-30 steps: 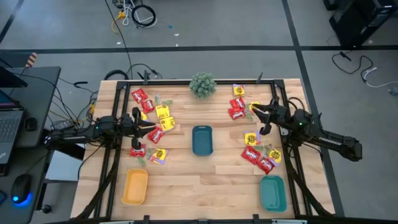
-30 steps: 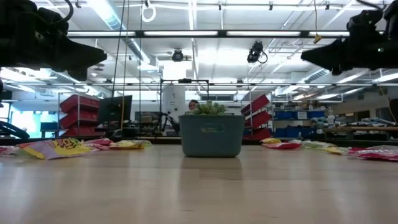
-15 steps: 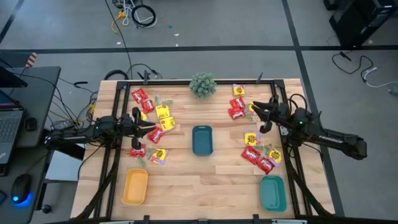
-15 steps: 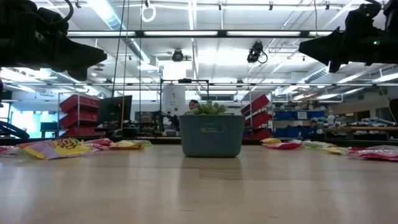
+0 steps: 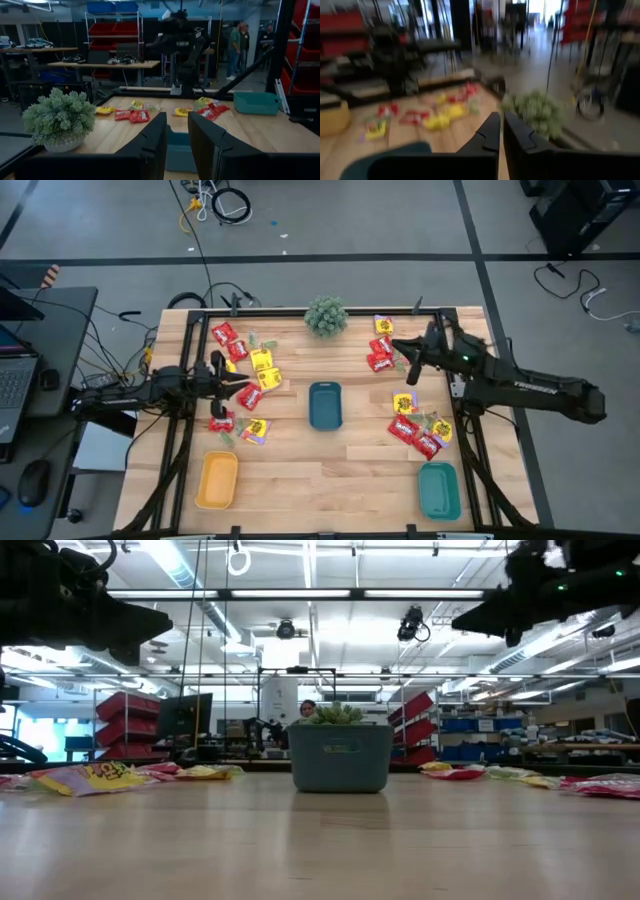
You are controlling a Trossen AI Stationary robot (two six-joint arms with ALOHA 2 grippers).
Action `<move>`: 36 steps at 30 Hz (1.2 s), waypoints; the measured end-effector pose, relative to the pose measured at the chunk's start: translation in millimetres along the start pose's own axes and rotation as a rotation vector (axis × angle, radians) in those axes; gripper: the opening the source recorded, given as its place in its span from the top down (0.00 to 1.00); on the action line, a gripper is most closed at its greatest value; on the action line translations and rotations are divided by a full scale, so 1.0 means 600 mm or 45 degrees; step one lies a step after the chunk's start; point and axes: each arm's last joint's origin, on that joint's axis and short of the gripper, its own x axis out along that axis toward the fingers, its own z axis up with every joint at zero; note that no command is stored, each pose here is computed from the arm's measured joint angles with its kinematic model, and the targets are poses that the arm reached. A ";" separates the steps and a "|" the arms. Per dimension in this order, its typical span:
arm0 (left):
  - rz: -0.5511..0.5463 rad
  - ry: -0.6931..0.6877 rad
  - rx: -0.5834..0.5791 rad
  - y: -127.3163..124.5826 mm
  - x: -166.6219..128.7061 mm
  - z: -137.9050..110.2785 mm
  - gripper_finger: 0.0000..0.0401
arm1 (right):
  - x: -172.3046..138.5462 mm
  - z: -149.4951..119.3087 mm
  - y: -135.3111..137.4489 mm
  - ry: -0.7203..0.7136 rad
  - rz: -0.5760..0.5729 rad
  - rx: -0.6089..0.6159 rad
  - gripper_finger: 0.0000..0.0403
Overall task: Sort candy
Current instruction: Put the red candy pack into the blue bin
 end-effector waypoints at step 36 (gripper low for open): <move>0.000 0.013 -0.032 0.000 0.000 -0.002 0.80 | 0.163 -0.151 -0.019 1.199 -0.116 -0.091 0.61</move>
